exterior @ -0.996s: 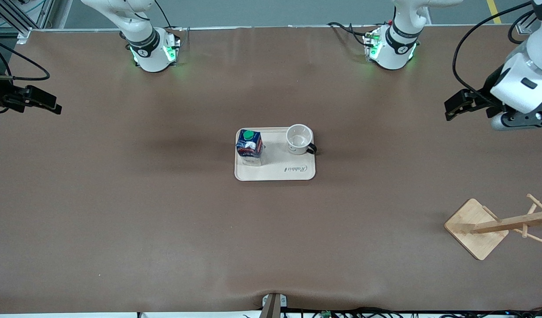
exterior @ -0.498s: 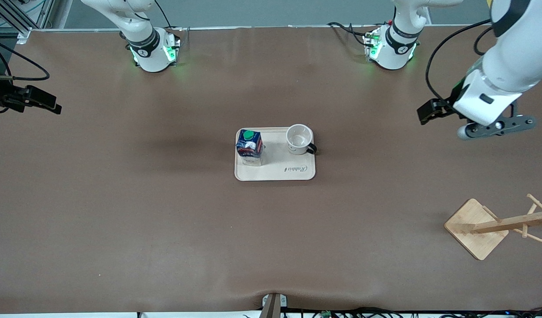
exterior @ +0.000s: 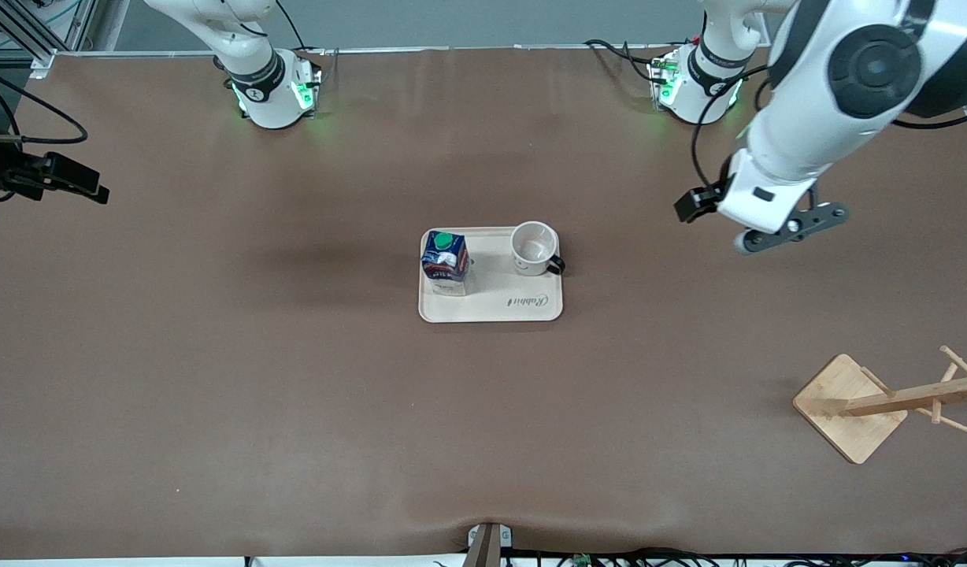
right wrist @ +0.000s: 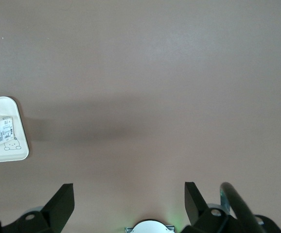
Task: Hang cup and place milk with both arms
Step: 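Lower the left gripper over the white mug's rim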
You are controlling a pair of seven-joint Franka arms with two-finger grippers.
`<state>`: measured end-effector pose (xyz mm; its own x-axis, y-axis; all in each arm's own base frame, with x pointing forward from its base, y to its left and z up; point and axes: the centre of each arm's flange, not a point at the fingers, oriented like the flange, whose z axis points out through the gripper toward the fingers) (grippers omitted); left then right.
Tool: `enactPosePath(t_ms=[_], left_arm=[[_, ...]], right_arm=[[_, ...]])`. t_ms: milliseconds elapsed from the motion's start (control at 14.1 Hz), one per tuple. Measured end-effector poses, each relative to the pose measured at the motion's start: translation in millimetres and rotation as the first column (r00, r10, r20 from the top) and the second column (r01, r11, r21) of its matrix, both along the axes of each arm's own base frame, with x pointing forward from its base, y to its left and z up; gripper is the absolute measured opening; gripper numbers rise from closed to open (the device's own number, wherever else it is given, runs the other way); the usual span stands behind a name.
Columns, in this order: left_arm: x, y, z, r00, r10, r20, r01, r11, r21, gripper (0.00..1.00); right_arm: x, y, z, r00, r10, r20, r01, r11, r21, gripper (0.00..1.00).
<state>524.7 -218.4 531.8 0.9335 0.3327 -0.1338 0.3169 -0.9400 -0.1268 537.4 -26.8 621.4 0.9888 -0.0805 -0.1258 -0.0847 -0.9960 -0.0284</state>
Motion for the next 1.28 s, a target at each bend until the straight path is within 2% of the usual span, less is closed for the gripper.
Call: enactPosePath(t_ms=[569, 1281], left_arm=[[-30.6, -60.6, -76.9, 0.988, 0.146, 0.049, -0.147, 0.989, 0.008, 1.00], [-41.8, -87.7, -105.4, 0.976, 0.209, 0.055, -0.209, 0.978, 0.002, 1.00]], right_arm=[[0.0, -1.3, -0.1, 1.000, -0.002, 0.000, 0.002, 1.000, 0.000, 1.00], [0.0, -4.0, -0.4, 1.000, 0.015, 0.000, -0.015, 1.000, 0.003, 1.00]])
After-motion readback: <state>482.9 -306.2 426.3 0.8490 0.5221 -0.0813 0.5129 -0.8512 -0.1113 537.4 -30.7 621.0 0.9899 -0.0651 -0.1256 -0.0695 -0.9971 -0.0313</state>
